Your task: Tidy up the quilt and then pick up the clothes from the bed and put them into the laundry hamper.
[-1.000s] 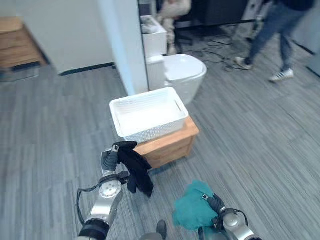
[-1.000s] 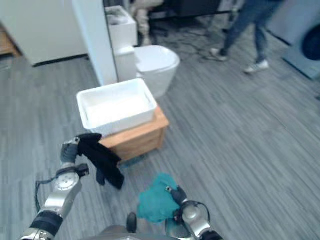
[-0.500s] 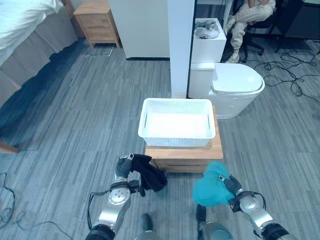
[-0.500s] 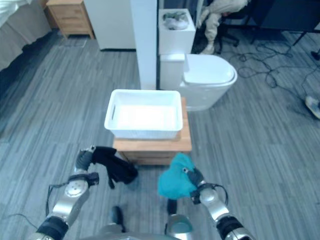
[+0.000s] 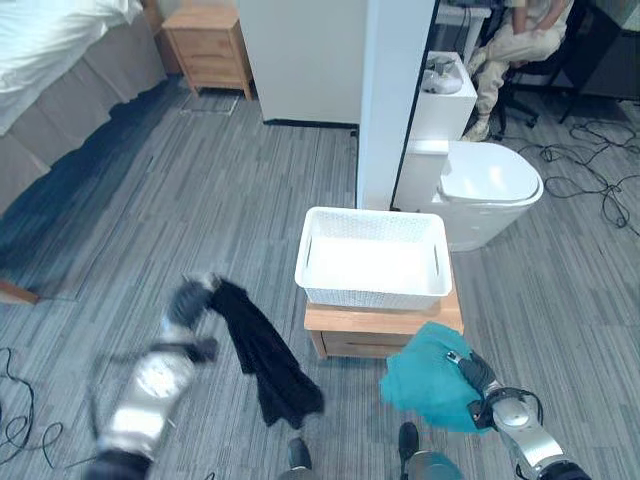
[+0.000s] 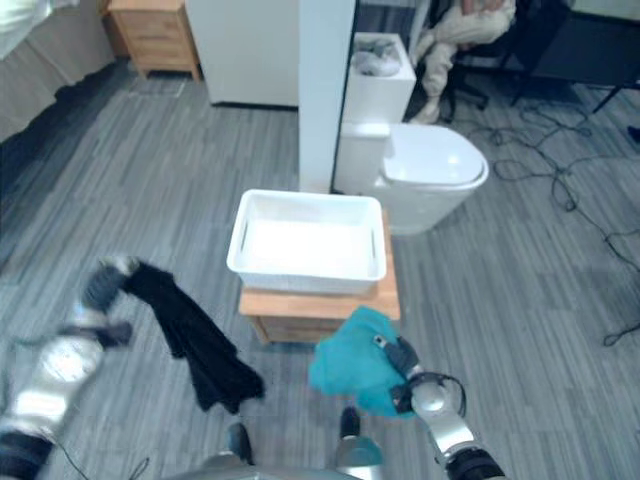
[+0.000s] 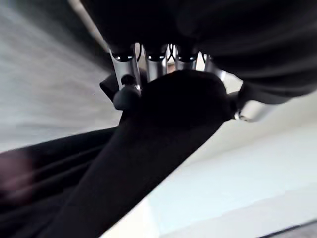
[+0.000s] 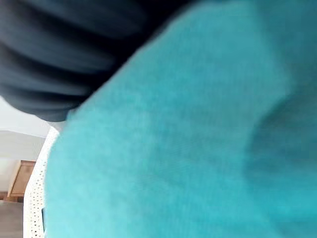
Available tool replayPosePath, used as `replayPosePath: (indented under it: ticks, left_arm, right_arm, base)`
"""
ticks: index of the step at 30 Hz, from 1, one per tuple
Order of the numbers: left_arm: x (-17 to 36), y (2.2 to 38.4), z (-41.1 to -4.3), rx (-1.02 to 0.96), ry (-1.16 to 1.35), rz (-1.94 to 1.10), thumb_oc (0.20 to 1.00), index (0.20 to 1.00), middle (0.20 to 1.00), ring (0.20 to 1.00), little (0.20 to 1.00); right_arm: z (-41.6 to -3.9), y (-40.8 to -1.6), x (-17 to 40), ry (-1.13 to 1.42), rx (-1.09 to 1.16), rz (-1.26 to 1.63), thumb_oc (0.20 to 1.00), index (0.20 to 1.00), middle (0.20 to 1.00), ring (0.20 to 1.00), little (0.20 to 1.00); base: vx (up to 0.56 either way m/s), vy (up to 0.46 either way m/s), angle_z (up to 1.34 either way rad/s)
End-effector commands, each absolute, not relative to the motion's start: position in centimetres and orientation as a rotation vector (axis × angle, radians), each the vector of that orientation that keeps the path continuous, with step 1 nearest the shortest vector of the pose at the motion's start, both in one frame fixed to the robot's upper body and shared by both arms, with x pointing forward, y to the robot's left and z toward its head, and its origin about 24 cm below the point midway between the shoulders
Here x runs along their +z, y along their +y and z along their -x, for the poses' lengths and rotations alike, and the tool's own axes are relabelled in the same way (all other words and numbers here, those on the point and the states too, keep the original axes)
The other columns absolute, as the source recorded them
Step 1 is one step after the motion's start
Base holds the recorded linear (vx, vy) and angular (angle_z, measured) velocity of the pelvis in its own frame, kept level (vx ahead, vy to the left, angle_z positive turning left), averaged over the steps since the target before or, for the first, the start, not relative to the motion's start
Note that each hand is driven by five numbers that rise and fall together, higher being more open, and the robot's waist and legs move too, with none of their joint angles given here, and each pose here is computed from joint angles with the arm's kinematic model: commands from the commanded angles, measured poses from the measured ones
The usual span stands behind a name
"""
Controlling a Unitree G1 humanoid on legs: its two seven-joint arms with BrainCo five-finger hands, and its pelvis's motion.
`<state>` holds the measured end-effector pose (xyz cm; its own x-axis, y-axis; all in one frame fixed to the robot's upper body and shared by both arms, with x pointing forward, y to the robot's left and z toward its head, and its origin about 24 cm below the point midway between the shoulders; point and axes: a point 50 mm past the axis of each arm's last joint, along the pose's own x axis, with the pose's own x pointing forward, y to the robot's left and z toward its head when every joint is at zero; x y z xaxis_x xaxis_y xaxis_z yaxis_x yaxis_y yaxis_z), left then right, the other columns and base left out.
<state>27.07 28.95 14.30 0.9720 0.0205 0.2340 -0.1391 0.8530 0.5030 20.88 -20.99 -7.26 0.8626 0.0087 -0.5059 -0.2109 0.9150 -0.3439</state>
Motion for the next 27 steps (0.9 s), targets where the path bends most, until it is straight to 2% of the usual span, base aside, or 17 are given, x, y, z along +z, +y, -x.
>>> replayPosePath:
  ticks: [1,2,3,6,10,11,12,14,20,27]
  left_arm:
    - [26.1,26.1,-28.4,0.058,-0.767,-0.476,0.2,0.2,0.2,0.2,0.2]
    - [26.2,26.1,-28.4,0.056,-0.768,-0.477,0.2,0.2,0.2,0.2,0.2]
    - [29.5,24.6,-28.4,0.028,-0.891,-0.497,0.2,0.2,0.2,0.2,0.2]
    - [32.1,22.4,-29.2,-0.002,-0.976,-0.513,0.2,0.2,0.2,0.2,0.2]
    - [35.4,17.4,-32.6,0.025,-1.012,-0.711,0.2,0.2,0.2,0.2,0.2]
    - [35.5,17.1,-32.7,0.022,-1.015,-0.713,0.2,0.2,0.2,0.2,0.2]
    - [35.6,15.7,-34.7,0.054,-0.955,-0.819,0.2,0.2,0.2,0.2,0.2]
    - [35.9,14.1,-36.1,0.083,-0.922,-0.885,0.2,0.2,0.2,0.2,0.2]
    - [35.0,11.0,-39.3,0.064,-0.748,-0.819,0.2,0.2,0.2,0.2,0.2]
    - [33.0,8.4,-39.9,-0.034,-0.676,-0.776,0.2,0.2,0.2,0.2,0.2]
  right_arm:
    - [-21.5,-21.7,-6.9,0.487,0.138,0.479,0.2,0.2,0.2,0.2,0.2]
    - [-21.5,-21.7,-6.9,0.486,0.137,0.477,0.2,0.2,0.2,0.2,0.2]
    - [-20.9,-21.7,-7.4,0.51,0.148,0.489,0.2,0.2,0.2,0.2,0.2]
    - [-20.4,-21.7,-7.8,0.531,0.157,0.501,0.2,0.2,0.2,0.2,0.2]
    - [-19.9,-21.6,-8.2,0.541,0.173,0.501,0.2,0.2,0.2,0.2,0.2]
    - [-19.9,-21.6,-8.2,0.54,0.169,0.497,0.2,0.2,0.2,0.2,0.2]
    - [-19.7,-21.4,-8.3,0.54,0.188,0.488,0.2,0.2,0.2,0.2,0.2]
    - [-19.7,-21.2,-8.3,0.531,0.199,0.479,0.2,0.2,0.2,0.2,0.2]
    - [-20.0,-20.5,-8.2,0.515,0.209,0.459,0.2,0.2,0.2,0.2,0.2]
    - [-19.9,-20.1,-8.3,0.509,0.205,0.438,0.2,0.2,0.2,0.2,0.2]
  base:
    - [0.05,-0.016,0.0]
    - [0.02,-0.012,-0.04]
    - [0.02,-0.005,-0.09]
    - [0.03,-0.005,-0.01]
    - [0.03,-0.013,0.04]
    - [0.03,-0.025,0.05]
    - [0.0,0.0,0.0]
    - [0.01,-0.008,-0.03]
    - [-0.02,-0.021,-0.1]
    - [0.0,-0.023,-0.1]
